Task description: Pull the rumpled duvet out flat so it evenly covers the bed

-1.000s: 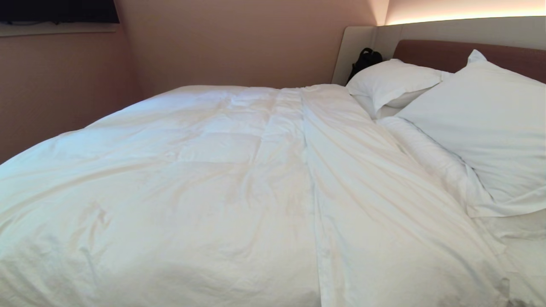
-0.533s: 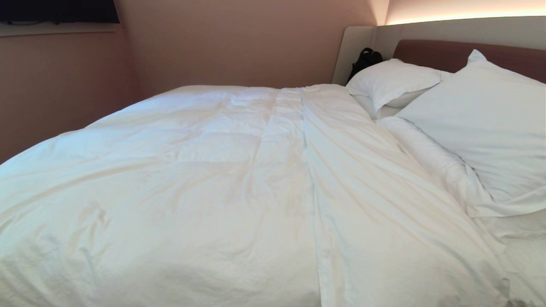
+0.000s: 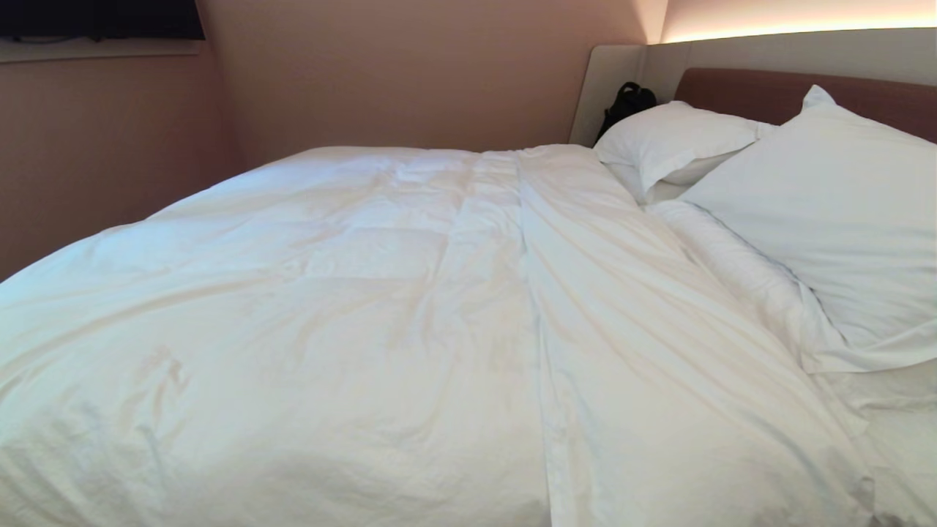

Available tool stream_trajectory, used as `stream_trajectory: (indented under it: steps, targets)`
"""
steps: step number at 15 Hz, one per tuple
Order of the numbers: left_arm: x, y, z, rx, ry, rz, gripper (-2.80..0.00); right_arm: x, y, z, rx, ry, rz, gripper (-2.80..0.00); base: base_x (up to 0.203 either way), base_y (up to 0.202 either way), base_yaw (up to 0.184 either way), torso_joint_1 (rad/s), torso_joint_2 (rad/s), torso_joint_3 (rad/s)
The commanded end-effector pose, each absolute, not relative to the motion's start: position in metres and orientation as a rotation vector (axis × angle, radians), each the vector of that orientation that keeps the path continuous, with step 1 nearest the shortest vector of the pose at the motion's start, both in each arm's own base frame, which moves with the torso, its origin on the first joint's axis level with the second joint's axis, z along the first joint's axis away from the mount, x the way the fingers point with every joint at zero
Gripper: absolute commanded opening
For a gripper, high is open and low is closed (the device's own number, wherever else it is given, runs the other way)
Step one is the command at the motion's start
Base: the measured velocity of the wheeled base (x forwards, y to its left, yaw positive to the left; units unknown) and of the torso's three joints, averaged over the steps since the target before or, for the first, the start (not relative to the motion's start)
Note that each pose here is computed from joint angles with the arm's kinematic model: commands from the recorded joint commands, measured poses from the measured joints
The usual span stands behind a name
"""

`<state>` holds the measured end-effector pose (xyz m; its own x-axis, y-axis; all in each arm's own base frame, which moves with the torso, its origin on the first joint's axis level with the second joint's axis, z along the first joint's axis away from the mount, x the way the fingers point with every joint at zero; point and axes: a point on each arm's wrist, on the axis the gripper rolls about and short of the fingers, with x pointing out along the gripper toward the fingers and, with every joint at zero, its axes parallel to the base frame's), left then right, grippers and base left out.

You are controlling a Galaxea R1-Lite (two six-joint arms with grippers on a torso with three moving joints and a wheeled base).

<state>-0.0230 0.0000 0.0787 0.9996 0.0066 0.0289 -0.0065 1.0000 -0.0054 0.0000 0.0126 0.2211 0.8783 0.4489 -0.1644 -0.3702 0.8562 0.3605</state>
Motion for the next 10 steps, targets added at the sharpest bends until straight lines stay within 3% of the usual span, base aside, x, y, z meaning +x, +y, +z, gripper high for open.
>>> stream_trajectory:
  steps: [1, 5, 10]
  targets:
    - [-0.023, 0.0, 0.079, -0.006, -0.029, 0.008, -2.8, -0.004, 0.012, 0.216, 0.32, 0.225, 0.377, -2.8, 0.0, 0.0, 0.0, 0.0, 0.0, 0.0]
    - [-0.023, 0.0, 0.079, -0.006, -0.029, 0.008, -2.8, -0.017, 0.012, 0.21, 0.296, 0.165, 0.323, -2.8, 0.0, 0.0, 0.0, 0.0, 0.0, 0.0]
    - [-0.023, 0.0, 0.079, -0.006, -0.031, 0.008, -2.8, -0.012, 0.006, 0.19, 0.238, 0.135, 0.075, -2.8, 0.0, 0.0, 0.0, 0.0, 0.0, 0.0]
